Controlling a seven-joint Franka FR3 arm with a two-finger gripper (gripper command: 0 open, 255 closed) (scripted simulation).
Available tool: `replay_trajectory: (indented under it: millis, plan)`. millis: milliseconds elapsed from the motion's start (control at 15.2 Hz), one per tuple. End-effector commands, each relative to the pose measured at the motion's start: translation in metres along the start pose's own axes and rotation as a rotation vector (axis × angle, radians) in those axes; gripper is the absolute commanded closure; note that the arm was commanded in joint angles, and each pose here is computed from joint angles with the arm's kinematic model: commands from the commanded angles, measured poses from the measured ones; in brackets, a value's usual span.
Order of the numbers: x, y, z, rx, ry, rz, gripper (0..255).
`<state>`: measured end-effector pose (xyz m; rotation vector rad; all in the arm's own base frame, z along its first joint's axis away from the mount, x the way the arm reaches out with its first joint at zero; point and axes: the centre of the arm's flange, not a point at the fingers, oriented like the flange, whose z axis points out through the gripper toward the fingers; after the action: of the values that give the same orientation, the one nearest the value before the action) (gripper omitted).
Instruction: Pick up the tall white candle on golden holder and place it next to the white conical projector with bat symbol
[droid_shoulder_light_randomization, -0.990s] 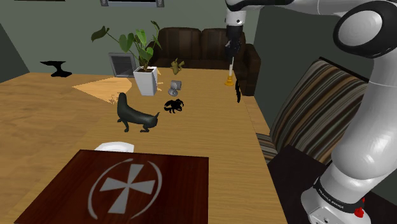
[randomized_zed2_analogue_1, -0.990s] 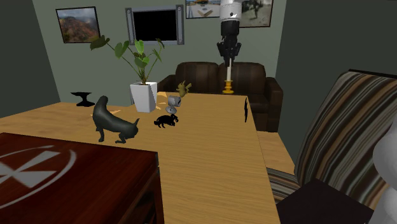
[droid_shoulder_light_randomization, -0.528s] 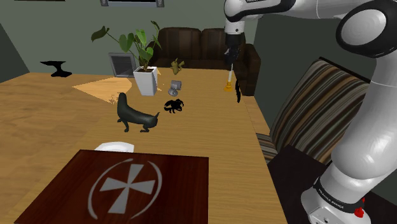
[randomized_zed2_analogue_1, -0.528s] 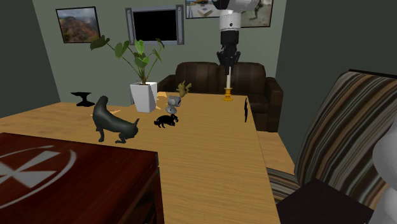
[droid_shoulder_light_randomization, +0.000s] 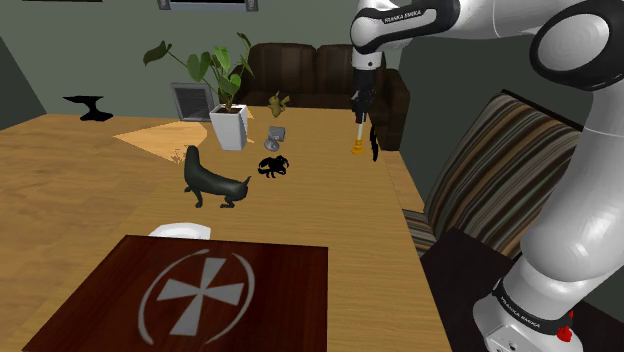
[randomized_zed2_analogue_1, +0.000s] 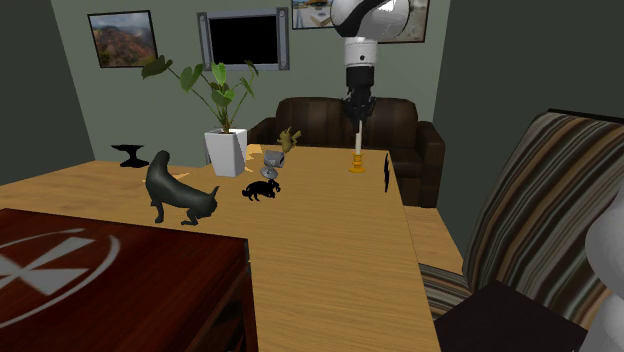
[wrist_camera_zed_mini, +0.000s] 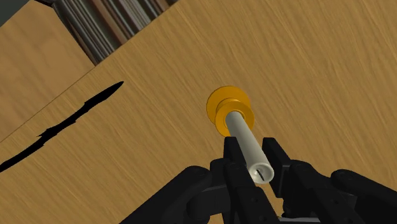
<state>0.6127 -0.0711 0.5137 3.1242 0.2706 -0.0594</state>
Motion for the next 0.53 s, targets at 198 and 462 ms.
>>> replay_trajectory:
  millis: [198, 462]
  plan:
    - [0.001, 0.0, 0.026, 0.0, 0.001, 0.0, 255]
    - [0.002, 0.0, 0.047, 0.0, 0.001, 0.0, 255]
